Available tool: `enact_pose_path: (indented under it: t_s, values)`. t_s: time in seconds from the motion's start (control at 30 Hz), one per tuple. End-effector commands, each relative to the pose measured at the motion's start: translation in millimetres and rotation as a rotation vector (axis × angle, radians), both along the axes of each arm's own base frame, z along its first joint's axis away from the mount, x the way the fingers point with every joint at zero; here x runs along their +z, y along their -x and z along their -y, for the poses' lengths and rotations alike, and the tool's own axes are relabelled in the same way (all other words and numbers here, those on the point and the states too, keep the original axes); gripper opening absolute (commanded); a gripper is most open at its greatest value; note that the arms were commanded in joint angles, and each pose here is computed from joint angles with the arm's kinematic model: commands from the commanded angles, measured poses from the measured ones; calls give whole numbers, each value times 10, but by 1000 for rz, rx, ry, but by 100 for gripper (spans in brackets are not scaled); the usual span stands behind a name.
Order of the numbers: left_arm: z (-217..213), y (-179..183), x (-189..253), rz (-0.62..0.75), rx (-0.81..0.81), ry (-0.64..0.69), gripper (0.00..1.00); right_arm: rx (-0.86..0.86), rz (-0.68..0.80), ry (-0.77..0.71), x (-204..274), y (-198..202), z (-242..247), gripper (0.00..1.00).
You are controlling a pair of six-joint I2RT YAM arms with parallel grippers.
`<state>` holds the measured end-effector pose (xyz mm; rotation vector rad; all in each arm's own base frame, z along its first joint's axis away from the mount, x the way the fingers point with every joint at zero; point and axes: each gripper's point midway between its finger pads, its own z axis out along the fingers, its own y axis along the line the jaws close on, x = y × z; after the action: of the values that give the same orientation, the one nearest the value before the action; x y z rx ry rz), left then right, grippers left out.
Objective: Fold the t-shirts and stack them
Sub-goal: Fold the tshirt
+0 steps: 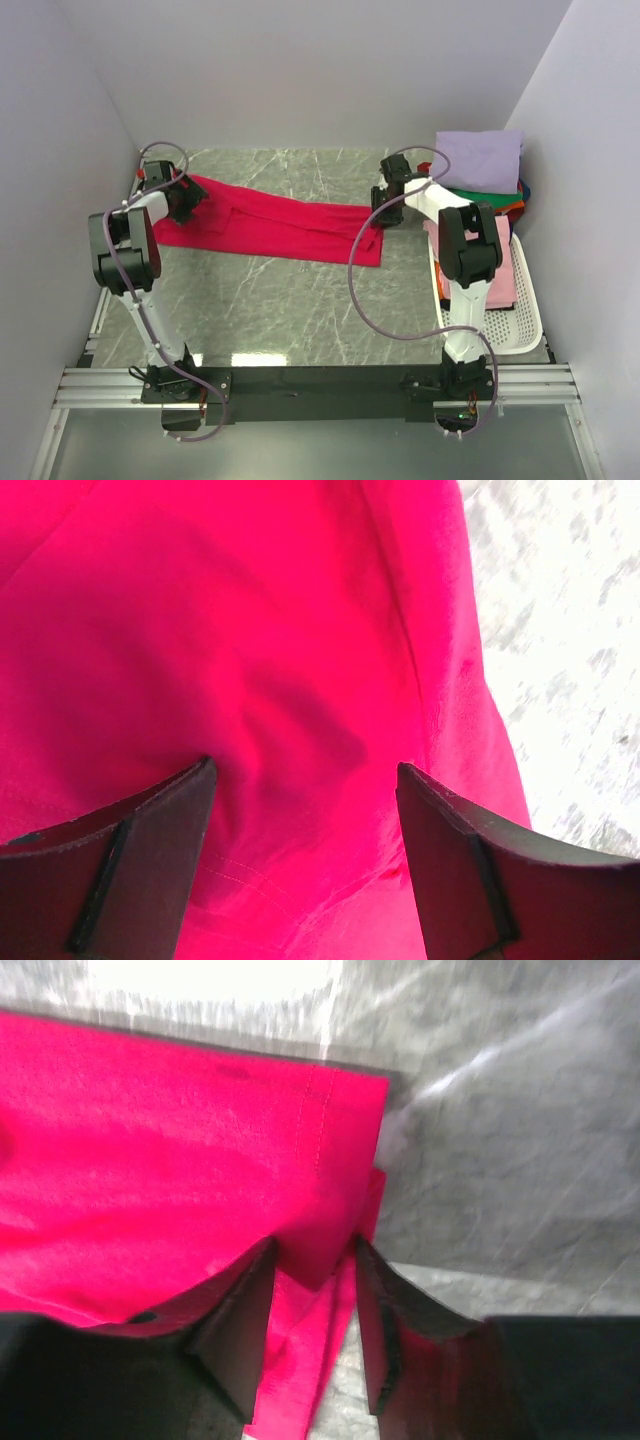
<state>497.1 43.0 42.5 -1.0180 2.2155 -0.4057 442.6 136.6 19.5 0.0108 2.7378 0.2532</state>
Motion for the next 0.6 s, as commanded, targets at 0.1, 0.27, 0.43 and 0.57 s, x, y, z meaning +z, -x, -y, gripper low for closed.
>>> enact_pose_path:
  t_s: [0.1, 0.27, 0.43, 0.57]
  values:
    - [-123, -179, -172, -64, -9, -42, 80, 7, -108, 16, -94, 546, -125, 36]
    - [-149, -400, -133, -60, -22, -72, 80, 31, -130, 47, -112, 817, -255, 37]
    - [-57, -551, -91, -63, -55, -126, 81, 55, -144, 62, -120, 1149, -388, 39]
    - [165, -722, -53, -50, -102, -166, 81, 71, -145, 65, -113, 1396, -486, 41]
